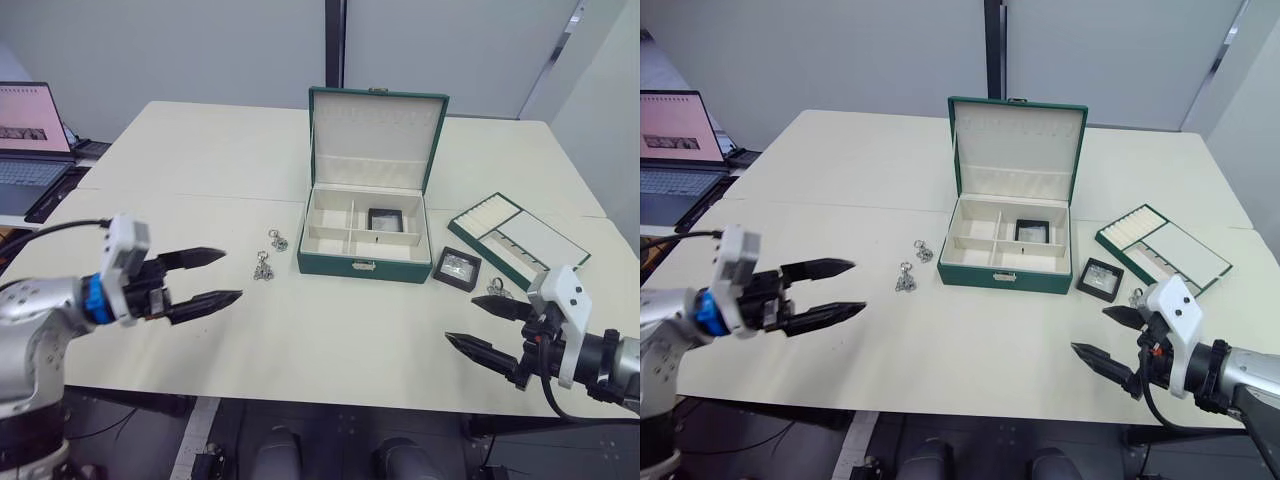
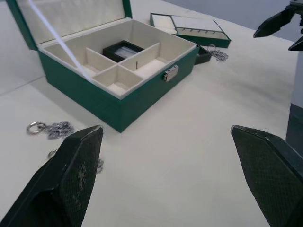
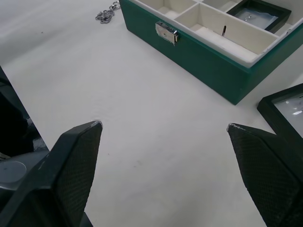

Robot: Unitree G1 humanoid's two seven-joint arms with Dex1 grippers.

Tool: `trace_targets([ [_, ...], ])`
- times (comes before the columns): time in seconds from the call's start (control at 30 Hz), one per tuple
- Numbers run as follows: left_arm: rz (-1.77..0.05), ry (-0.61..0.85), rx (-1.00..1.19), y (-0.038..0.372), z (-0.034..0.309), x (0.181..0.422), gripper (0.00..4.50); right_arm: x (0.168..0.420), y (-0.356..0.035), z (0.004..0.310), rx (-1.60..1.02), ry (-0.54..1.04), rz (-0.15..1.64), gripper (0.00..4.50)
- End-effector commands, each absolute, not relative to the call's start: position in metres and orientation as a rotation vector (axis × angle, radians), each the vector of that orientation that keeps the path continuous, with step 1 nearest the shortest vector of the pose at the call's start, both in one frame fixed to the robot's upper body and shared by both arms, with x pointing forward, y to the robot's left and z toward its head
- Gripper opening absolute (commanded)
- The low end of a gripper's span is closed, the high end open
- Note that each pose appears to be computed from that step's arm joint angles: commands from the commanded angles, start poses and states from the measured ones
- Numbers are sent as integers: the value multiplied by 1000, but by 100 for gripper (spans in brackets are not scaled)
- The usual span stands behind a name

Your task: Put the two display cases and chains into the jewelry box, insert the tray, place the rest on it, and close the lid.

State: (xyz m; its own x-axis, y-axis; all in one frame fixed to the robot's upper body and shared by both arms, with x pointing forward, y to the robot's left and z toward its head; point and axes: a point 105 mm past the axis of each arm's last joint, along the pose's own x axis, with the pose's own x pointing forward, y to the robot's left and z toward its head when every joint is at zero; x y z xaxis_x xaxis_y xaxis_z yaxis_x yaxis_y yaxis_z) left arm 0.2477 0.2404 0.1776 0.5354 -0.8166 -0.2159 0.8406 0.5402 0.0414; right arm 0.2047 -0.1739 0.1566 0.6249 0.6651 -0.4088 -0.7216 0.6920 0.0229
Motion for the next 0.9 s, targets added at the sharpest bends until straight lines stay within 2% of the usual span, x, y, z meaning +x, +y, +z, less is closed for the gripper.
trace_targets([
  [0.03, -960, 125, 211, 248, 191, 242, 448, 205, -175, 164, -165, 366, 802, 450],
  [0.2, -896, 180, 218, 269, 176, 222, 448, 205, -177, 162, -163, 374, 811, 450],
  [0.5, -867, 140, 209, 266, 184, 225, 448, 207, -179, 165, -178, 363, 812, 450],
  [0.63, -709, 58, 123, 268, 195, 232, 448, 207, -165, 184, -248, 292, 896, 450],
  [0.73, -615, 73, 72, 276, 192, 226, 448, 204, -144, 200, -281, 218, 988, 450],
  [0.9, -519, 104, 25, 279, 183, 215, 448, 205, -127, 215, -286, 156, 1044, 450],
])
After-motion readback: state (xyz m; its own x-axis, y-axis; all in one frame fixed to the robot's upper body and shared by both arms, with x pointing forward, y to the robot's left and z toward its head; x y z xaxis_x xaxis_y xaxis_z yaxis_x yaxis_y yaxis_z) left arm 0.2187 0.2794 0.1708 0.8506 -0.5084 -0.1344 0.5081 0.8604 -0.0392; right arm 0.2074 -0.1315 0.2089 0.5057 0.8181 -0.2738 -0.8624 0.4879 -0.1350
